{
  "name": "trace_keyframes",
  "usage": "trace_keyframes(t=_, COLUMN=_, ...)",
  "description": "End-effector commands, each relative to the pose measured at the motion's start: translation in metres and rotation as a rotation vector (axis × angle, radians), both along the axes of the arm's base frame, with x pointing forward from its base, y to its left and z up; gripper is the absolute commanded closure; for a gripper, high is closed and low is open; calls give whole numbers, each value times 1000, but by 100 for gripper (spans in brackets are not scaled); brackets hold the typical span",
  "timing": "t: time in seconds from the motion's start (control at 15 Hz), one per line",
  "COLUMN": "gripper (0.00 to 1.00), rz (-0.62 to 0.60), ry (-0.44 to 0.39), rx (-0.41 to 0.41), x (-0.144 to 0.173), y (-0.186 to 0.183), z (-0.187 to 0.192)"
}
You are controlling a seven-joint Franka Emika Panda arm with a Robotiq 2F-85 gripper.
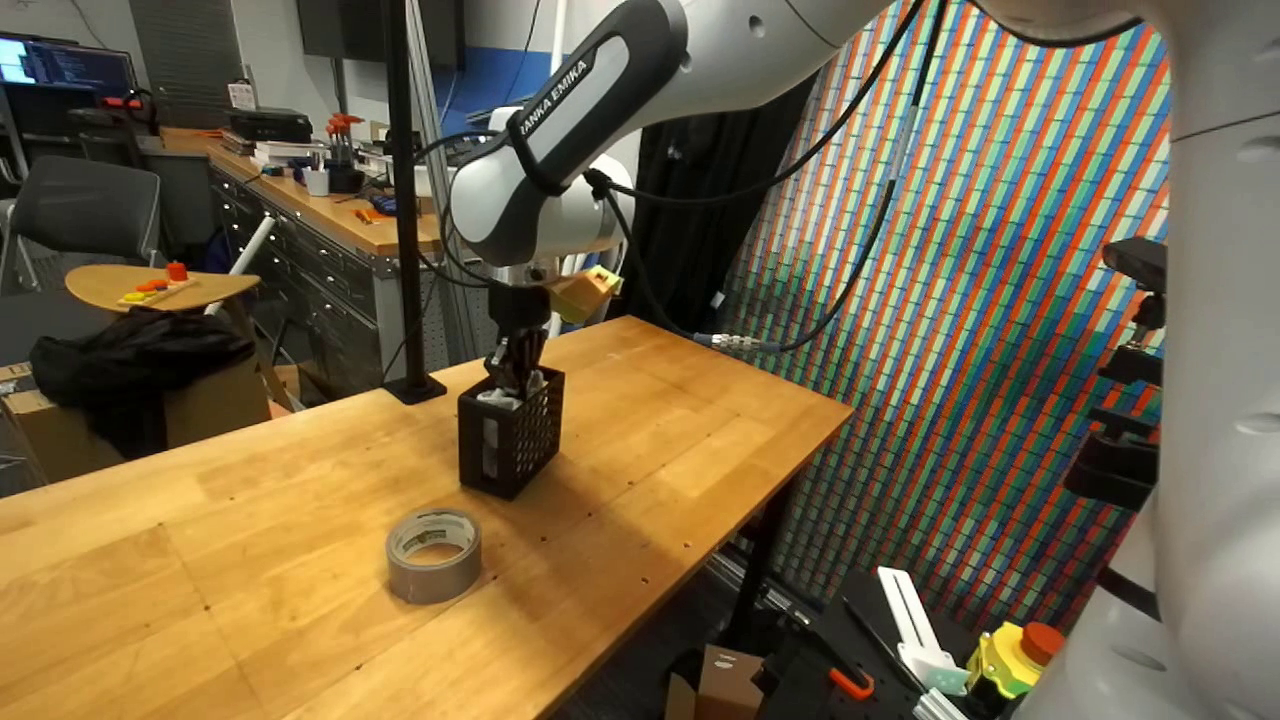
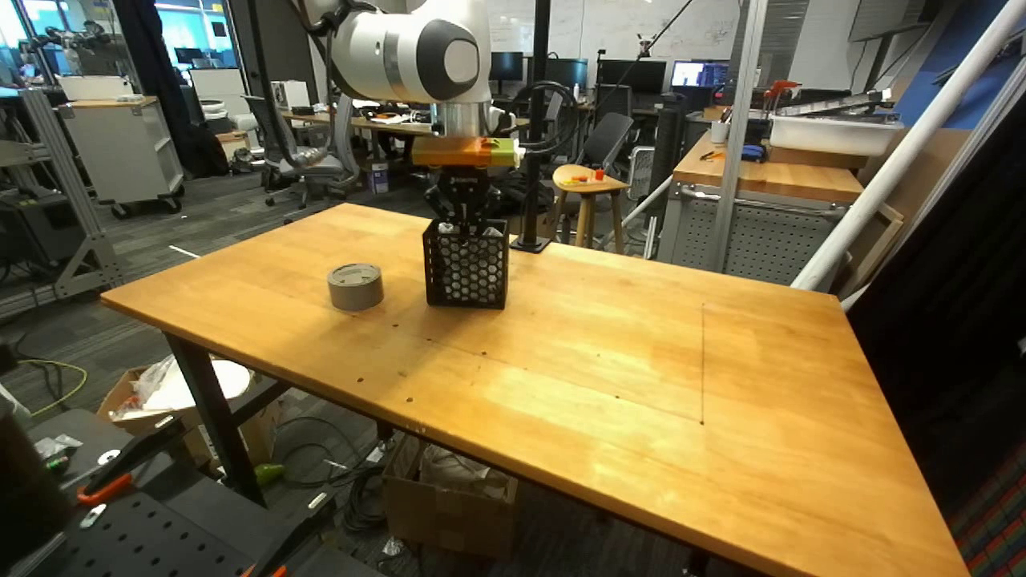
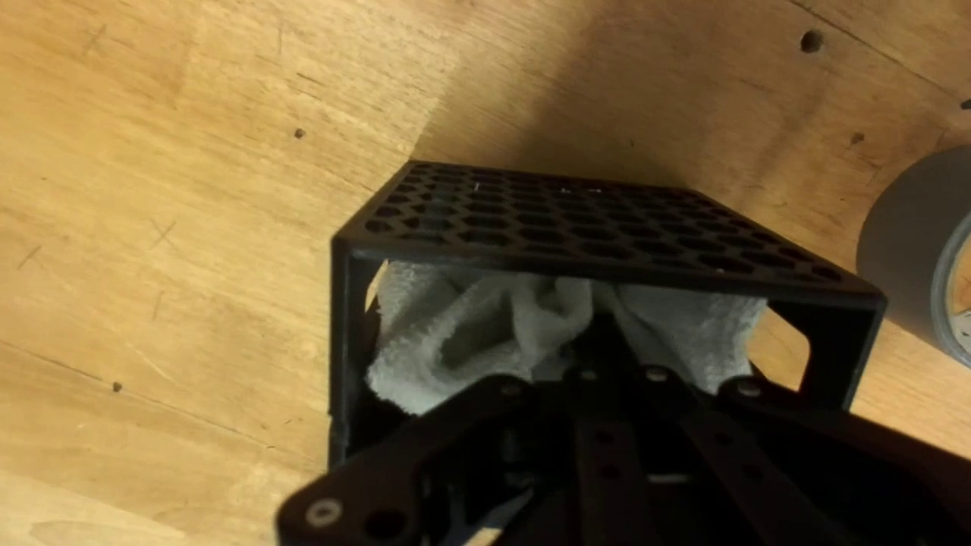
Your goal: Put the white cloth inside the black object
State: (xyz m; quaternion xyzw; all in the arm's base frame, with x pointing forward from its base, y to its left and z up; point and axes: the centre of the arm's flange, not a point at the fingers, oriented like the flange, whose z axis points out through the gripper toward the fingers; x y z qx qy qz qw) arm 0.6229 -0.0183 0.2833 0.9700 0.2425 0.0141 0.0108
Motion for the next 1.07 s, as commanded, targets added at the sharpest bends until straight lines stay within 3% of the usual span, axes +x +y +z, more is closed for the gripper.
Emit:
trace_keyframes(t=0.0, gripper=96, rz=29, ry=39, rx=44, x=13, y=-2, z=-22)
trace_keyframes(t=0.6, gripper=96, rz=36, ry=153, rx=176, x=8, y=-1, z=-73)
trace_keyframes(t=0.8, gripper=95, rz=12, ry=135, rx=189, x=3, y=-2, z=-66)
trace_keyframes(t=1.0, gripper=96, rz=-12, ry=63, rx=183, x=-1, y=-2, z=-40)
